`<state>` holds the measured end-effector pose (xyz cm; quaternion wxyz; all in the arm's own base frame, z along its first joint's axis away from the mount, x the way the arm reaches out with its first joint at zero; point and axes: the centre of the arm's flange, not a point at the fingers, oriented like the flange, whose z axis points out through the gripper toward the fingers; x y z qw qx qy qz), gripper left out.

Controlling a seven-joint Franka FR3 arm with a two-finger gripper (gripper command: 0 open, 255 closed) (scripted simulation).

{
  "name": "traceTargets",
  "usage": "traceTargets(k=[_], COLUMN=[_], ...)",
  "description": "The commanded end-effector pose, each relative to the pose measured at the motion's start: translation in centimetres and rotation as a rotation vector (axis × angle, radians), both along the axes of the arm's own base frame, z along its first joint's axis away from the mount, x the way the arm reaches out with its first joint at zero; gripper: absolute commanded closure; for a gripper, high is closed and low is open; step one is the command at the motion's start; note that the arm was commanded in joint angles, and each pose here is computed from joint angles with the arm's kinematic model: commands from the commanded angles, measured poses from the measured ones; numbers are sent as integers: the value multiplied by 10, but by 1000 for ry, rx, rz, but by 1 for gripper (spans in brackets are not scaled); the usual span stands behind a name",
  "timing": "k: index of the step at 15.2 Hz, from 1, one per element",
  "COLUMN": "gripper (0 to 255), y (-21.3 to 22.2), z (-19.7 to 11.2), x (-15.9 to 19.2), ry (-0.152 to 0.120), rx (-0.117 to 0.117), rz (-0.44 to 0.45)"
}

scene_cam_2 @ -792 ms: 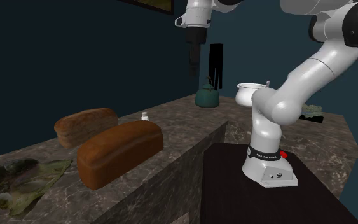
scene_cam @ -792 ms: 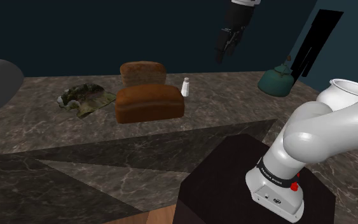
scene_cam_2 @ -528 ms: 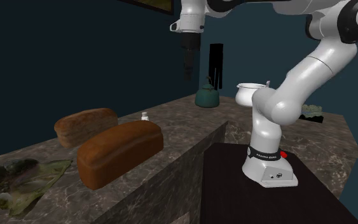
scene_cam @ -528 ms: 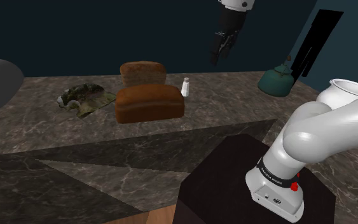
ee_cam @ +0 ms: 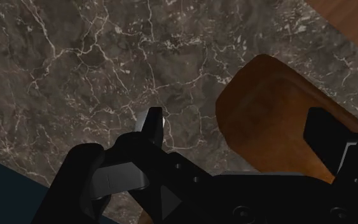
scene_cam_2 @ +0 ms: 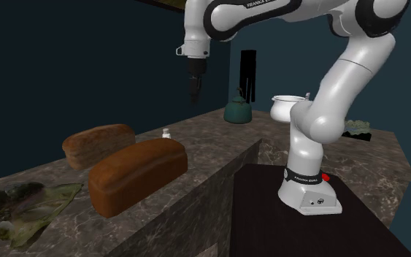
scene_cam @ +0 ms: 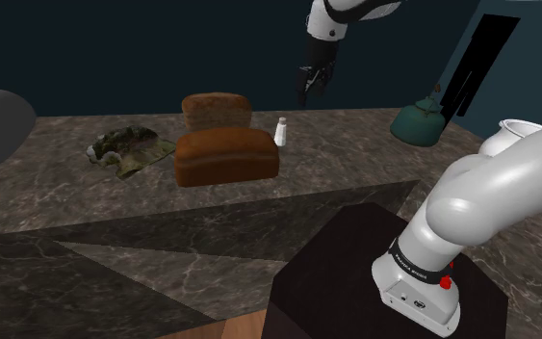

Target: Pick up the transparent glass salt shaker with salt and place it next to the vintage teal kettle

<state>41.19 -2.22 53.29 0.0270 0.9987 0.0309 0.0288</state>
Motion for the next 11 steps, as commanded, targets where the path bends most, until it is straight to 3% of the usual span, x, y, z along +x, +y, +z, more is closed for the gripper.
traceTargets(k=[1, 11], gripper=[0, 0], y=[-8, -59], z=[-15, -88], x=[22, 120], ry=[2, 20], rx=[-5, -28], rz=[-11, -63])
